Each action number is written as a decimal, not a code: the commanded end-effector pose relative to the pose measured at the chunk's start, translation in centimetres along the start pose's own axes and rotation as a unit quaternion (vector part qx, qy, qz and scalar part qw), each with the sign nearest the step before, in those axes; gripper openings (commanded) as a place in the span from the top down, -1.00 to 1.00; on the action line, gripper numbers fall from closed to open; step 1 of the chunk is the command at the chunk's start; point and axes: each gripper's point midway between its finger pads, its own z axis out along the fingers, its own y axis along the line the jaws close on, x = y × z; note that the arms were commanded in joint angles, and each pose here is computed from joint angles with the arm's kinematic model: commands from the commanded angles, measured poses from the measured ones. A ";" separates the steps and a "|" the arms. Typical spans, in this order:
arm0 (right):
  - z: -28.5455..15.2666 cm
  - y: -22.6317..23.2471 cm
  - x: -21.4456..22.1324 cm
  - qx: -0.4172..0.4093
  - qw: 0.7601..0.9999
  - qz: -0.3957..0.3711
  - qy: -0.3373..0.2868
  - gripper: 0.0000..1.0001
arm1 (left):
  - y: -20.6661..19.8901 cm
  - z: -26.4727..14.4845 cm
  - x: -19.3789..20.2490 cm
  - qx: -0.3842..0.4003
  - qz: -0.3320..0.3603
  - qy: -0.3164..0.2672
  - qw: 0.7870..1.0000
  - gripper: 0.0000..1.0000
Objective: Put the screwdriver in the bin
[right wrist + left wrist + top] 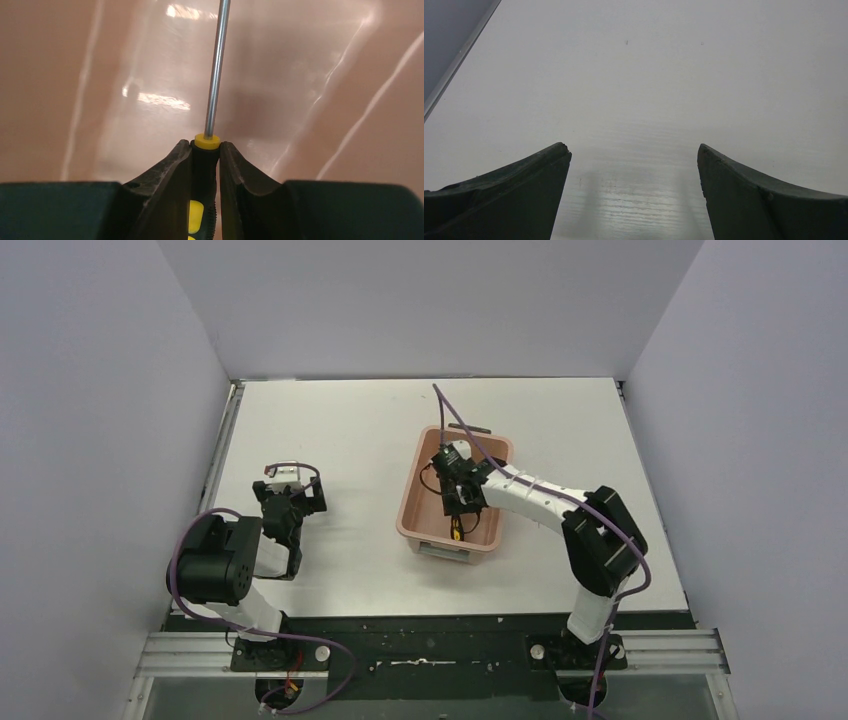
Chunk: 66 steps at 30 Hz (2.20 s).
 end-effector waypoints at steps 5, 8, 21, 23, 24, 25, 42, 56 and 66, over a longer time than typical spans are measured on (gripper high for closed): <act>3.3 -0.1 0.0 0.029 0.999 0.013 -0.021 0.47 | 0.0 0.2 -1.4 0.002 0.000 -0.023 1.000 -0.95; 2.8 -0.2 -0.4 0.033 0.999 0.013 -0.026 0.06 | 0.0 0.2 -1.4 0.002 0.000 -0.023 1.000 -0.95; -11.3 1.3 -10.0 -0.033 0.981 -0.002 -0.193 -0.67 | 0.0 0.2 -1.4 0.003 -0.001 -0.023 1.000 -0.95; -14.1 0.5 -11.3 -0.032 0.972 -0.003 -0.233 -0.98 | 0.0 0.2 -1.4 0.003 -0.001 -0.023 1.000 -0.95; -15.4 -0.4 -11.9 -0.021 0.966 -0.004 -0.256 -1.00 | 0.0 0.2 -1.4 0.003 -0.001 -0.023 1.000 -0.95; -17.0 -1.3 -12.4 -0.014 0.960 0.001 -0.280 -1.00 | 0.0 0.2 -1.4 0.002 -0.001 -0.023 1.000 -0.95; -17.2 -20.8 -2.9 0.223 0.842 0.091 -0.483 -1.00 | 0.0 0.2 -1.4 0.002 -0.001 -0.023 1.000 -0.95; -10.9 -22.6 3.5 0.242 0.841 0.119 -0.469 -1.00 | 0.0 0.2 -1.4 0.002 0.000 -0.023 1.000 -0.95; -10.2 -23.1 4.2 0.258 0.843 0.123 -0.456 -1.00 | 0.0 0.3 -1.4 0.003 0.000 -0.022 1.000 -0.95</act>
